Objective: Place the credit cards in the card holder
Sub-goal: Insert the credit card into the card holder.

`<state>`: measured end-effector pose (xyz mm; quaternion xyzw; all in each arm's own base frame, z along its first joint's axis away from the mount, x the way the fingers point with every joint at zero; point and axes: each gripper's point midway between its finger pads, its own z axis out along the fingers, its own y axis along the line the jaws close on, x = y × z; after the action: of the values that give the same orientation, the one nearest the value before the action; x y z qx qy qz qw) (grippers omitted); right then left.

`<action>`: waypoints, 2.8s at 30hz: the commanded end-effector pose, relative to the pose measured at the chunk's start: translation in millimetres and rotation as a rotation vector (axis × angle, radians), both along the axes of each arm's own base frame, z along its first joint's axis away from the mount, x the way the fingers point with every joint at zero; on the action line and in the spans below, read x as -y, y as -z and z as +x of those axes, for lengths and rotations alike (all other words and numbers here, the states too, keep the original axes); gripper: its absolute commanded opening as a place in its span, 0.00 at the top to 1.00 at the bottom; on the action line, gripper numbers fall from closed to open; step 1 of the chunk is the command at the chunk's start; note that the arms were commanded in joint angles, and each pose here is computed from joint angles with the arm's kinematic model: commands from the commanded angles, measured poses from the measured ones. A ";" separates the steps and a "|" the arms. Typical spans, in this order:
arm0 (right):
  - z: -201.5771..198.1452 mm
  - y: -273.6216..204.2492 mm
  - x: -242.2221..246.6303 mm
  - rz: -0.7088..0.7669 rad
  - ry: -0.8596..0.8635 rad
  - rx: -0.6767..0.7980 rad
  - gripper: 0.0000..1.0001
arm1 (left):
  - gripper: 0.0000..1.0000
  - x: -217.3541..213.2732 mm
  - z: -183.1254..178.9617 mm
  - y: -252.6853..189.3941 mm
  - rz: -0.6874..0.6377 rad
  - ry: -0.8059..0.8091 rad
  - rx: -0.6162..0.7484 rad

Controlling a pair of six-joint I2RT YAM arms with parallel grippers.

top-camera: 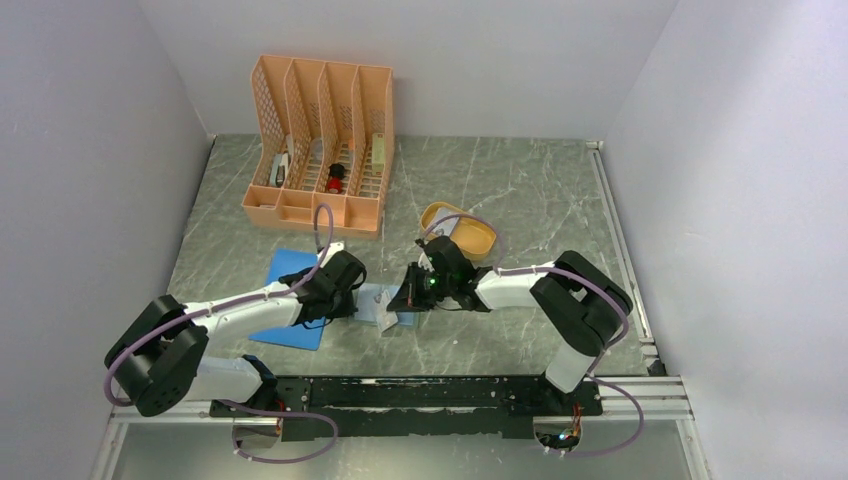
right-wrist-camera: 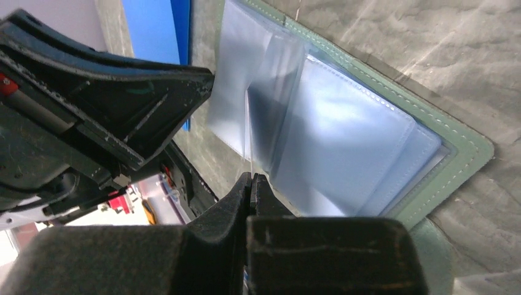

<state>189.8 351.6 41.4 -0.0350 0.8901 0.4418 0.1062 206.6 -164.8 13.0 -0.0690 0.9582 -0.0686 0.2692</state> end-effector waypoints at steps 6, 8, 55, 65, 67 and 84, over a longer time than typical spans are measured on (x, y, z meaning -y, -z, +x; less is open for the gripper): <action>11.6 14.8 5.9 -0.017 0.160 -0.040 1.00 | 0.83 2.6 -15.2 11.3 -0.042 0.033 -0.049; 12.5 17.3 9.4 -0.027 0.182 -0.045 1.00 | 0.83 2.2 -16.0 11.4 -0.042 0.035 -0.049; 19.9 33.4 5.9 0.005 0.257 -0.094 1.00 | 0.87 16.1 -22.4 12.6 -0.127 0.070 -0.063; 30.8 31.2 27.6 -0.042 0.328 -0.054 1.00 | 0.87 12.1 -22.1 12.7 -0.111 0.064 -0.060; 31.7 32.5 28.7 -0.050 0.330 -0.050 1.00 | 0.87 11.7 -22.5 13.1 -0.108 0.064 -0.061; 27.7 39.9 25.2 -0.050 0.290 -0.043 1.00 | 0.87 14.1 -22.8 14.3 -0.114 0.069 -0.068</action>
<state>224.0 337.2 24.7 0.0988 0.8824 0.4321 0.1581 200.9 -183.5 13.6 -0.0617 0.9522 -0.1362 0.2664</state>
